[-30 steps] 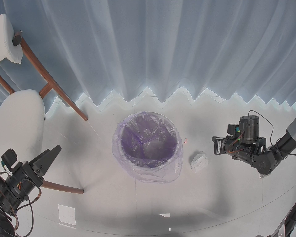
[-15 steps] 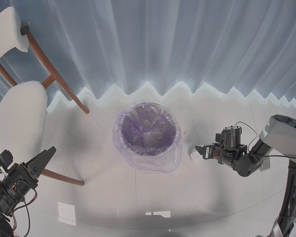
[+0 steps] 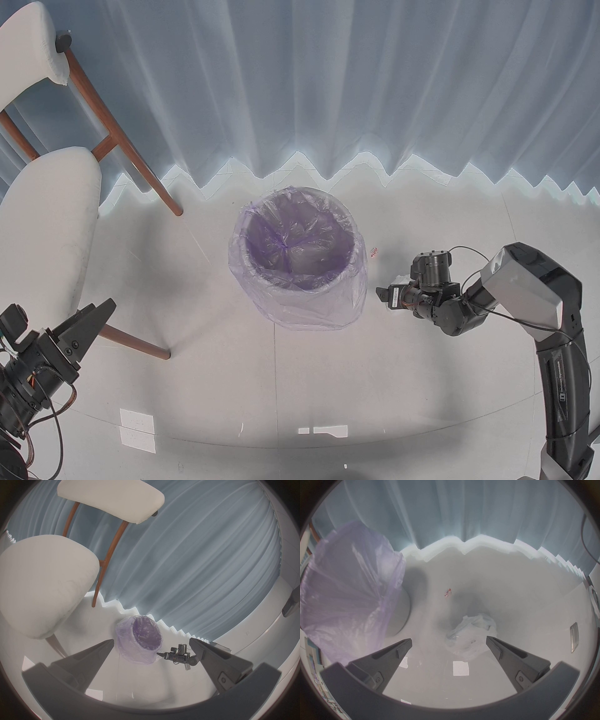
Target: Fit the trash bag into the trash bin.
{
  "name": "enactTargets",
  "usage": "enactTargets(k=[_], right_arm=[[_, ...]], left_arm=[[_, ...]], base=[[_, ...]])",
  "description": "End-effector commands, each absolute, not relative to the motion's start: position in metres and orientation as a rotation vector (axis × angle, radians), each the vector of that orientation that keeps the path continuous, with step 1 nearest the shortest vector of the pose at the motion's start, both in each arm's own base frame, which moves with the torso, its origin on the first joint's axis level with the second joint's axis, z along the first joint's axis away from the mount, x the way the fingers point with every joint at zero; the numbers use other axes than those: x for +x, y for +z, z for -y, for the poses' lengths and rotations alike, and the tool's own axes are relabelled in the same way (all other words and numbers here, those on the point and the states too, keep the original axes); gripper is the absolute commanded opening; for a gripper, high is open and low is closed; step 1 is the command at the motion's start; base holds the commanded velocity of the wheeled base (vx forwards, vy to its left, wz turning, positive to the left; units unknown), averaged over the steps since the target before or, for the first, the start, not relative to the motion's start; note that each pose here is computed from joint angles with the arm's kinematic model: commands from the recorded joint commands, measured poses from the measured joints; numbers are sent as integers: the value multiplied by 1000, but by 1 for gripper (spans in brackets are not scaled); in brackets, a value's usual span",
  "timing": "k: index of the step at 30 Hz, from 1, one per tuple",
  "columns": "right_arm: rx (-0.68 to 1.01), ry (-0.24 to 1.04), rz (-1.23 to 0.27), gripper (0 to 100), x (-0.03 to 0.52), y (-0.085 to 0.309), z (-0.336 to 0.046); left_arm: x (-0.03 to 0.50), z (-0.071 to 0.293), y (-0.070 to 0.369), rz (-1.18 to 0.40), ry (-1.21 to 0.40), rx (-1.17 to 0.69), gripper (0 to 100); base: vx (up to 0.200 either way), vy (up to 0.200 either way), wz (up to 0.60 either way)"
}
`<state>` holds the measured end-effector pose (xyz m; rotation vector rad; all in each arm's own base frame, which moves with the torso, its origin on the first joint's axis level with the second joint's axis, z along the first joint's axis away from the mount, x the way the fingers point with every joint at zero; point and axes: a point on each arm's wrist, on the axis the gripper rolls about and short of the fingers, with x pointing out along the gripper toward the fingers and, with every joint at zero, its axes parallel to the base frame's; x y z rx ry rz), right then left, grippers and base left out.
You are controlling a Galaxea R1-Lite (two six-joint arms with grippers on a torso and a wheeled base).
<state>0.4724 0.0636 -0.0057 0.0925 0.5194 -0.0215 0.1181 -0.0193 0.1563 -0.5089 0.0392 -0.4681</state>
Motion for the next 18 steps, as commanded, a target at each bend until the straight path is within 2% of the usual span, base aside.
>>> enactTargets(k=[1, 9, 10, 18], right_arm=[[86, -57, -594, 100, 494, -54, -57], [80, -141, -556, 100, 521, -66, -41], [80, -156, -534, 0, 528, -66, -36], [80, -213, -458, 0, 542, -40, -10]], left_arm=[[118, 18, 151, -62, -447, -508, 100], [119, 18, 151, -62, -444, -505, 100], [119, 18, 150, -62, -444, -505, 100], [121, 14, 149, -65, -417, -500, 100]], base=[[0, 0, 0], [0, 0, 0], [0, 0, 0], [0, 0, 0]])
